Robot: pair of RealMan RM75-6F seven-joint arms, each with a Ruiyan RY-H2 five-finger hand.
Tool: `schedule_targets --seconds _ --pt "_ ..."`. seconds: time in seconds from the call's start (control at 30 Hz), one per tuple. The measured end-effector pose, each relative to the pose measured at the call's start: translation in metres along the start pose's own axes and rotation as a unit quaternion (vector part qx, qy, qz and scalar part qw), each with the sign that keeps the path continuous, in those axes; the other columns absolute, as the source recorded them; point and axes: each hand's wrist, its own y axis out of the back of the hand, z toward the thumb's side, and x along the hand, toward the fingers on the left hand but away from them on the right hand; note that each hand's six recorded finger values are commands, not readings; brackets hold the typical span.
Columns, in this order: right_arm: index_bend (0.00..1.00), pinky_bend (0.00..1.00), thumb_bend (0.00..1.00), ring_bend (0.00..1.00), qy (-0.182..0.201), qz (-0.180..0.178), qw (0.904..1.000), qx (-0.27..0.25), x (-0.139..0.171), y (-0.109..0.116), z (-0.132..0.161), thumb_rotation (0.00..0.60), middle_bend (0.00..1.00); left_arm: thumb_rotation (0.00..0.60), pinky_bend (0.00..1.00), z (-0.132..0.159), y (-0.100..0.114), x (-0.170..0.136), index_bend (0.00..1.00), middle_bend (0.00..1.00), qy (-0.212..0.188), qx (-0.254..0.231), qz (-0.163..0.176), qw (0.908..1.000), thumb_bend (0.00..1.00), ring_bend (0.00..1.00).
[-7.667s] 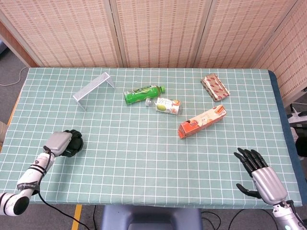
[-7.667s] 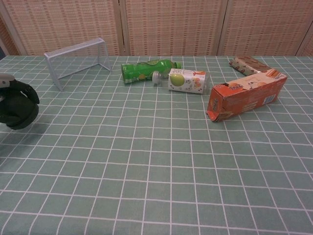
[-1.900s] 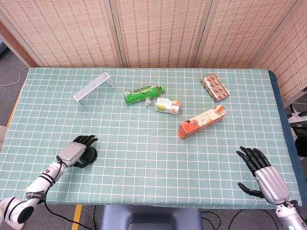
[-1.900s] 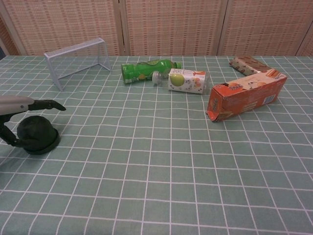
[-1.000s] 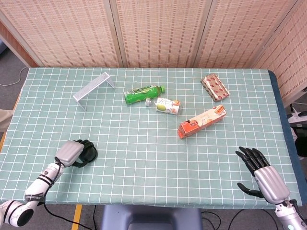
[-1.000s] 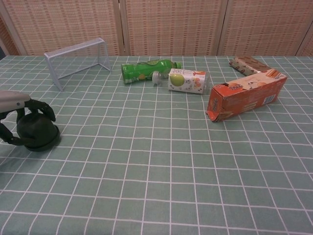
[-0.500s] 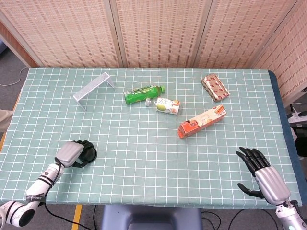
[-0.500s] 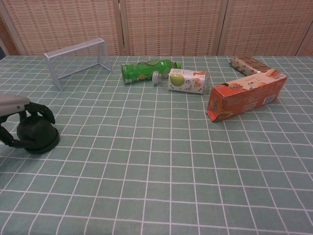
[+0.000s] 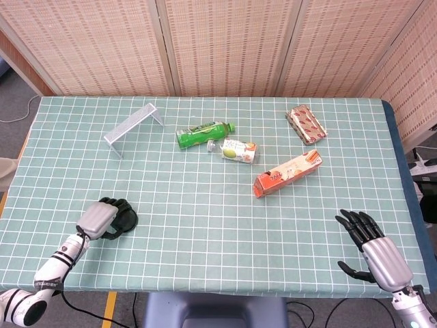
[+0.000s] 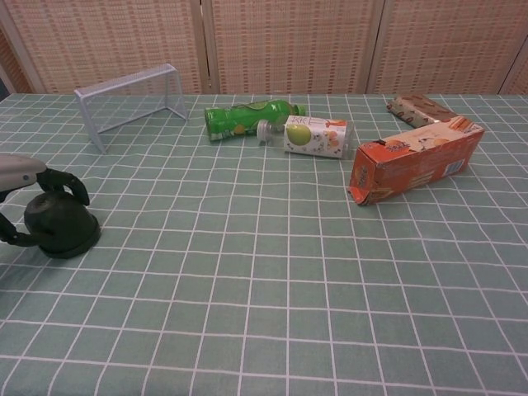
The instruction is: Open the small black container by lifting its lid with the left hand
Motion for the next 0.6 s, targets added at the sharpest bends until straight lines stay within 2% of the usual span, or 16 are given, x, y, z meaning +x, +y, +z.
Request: schedule_targets --seconds 0.07,0.13,0.2,0.27,0.3,0.6 --pt "0.00 0.00 0.18 0.00 0.000 0.001 1.0000 0.000 0.000 0.000 0.000 0.600 0.00 0.600 0.24 0.000 0.000 -0.001 0.33 0.25 0.001 0.001 0.000 1.0000 0.34 0.25" --pt "0.00 0.00 0.18 0.00 0.000 0.001 1.0000 0.000 0.000 0.000 0.000 0.600 0.00 0.600 0.25 0.000 0.001 -0.001 0.32 0.27 0.001 0.001 0.003 1.0000 0.34 0.26" --pt "0.00 0.00 0.18 0.00 0.000 0.001 1.0000 0.000 0.000 0.000 0.000 0.600 0.00 0.600 0.31 0.000 0.002 -0.001 0.38 0.38 0.001 0.000 0.005 1.0000 0.34 0.35" --pt "0.00 0.00 0.18 0.00 0.000 0.001 1.0000 0.000 0.000 0.000 0.000 0.600 0.00 0.600 0.38 0.000 0.003 -0.001 0.50 0.51 0.000 0.001 0.009 1.0000 0.34 0.43" --pt "0.00 0.00 0.18 0.00 0.000 0.002 1.0000 0.000 0.000 -0.001 0.000 0.600 0.00 0.600 0.40 0.000 0.005 -0.001 0.53 0.54 -0.001 0.002 0.013 0.9999 0.34 0.45" --pt "0.00 0.00 0.18 0.00 0.003 0.004 1.0000 0.000 -0.001 -0.003 0.001 0.600 0.00 0.600 0.43 -0.003 0.025 -0.006 0.56 0.56 -0.002 0.002 0.058 0.9983 0.34 0.47"
